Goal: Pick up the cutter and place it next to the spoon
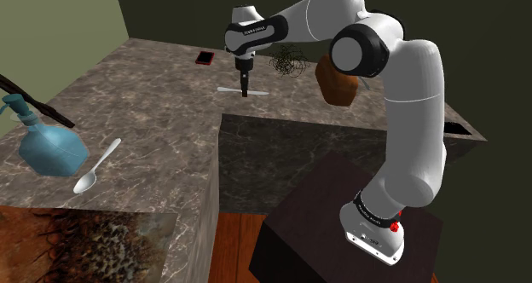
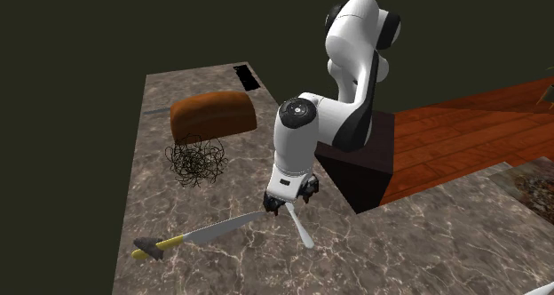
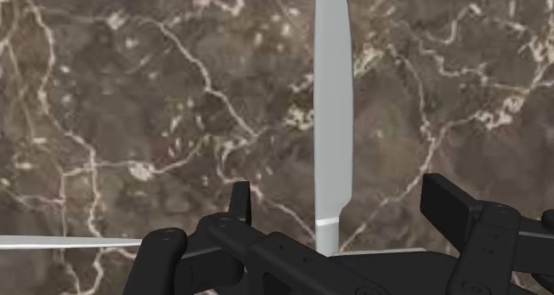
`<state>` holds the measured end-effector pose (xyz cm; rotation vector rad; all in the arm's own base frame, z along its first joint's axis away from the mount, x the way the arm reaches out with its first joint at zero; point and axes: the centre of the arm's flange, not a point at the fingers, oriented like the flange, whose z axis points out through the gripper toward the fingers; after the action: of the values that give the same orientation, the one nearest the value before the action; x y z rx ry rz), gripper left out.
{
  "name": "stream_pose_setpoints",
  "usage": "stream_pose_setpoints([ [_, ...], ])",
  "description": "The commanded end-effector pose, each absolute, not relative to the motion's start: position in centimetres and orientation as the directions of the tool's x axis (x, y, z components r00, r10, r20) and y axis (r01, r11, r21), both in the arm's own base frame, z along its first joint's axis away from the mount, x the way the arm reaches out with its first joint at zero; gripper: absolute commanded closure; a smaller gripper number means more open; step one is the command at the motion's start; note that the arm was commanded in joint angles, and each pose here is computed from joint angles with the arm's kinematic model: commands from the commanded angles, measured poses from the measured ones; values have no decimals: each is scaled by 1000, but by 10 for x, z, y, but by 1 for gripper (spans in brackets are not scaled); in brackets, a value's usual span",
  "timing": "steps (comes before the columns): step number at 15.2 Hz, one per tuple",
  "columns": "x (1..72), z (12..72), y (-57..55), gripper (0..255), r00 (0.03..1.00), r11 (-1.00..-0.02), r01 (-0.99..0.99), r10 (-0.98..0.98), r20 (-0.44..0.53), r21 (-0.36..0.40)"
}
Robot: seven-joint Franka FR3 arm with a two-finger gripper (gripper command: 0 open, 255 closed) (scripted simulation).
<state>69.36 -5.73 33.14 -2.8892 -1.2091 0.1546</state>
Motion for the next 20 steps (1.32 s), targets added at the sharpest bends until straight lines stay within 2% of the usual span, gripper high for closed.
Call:
stream_pose_setpoints([
  [1, 694, 331, -57, 0, 698, -703, 710, 711, -88, -43],
  [6, 694, 331, -57, 0, 698, -703, 710, 711, -88, -43],
  [7, 694, 331, -57, 255, 698, -703, 710, 711, -88, -43],
  [16, 694, 331, -57, 255, 698, -703, 710, 711, -88, -43],
  [20, 693, 352, -57, 255, 698, -703, 710, 711, -88, -43],
])
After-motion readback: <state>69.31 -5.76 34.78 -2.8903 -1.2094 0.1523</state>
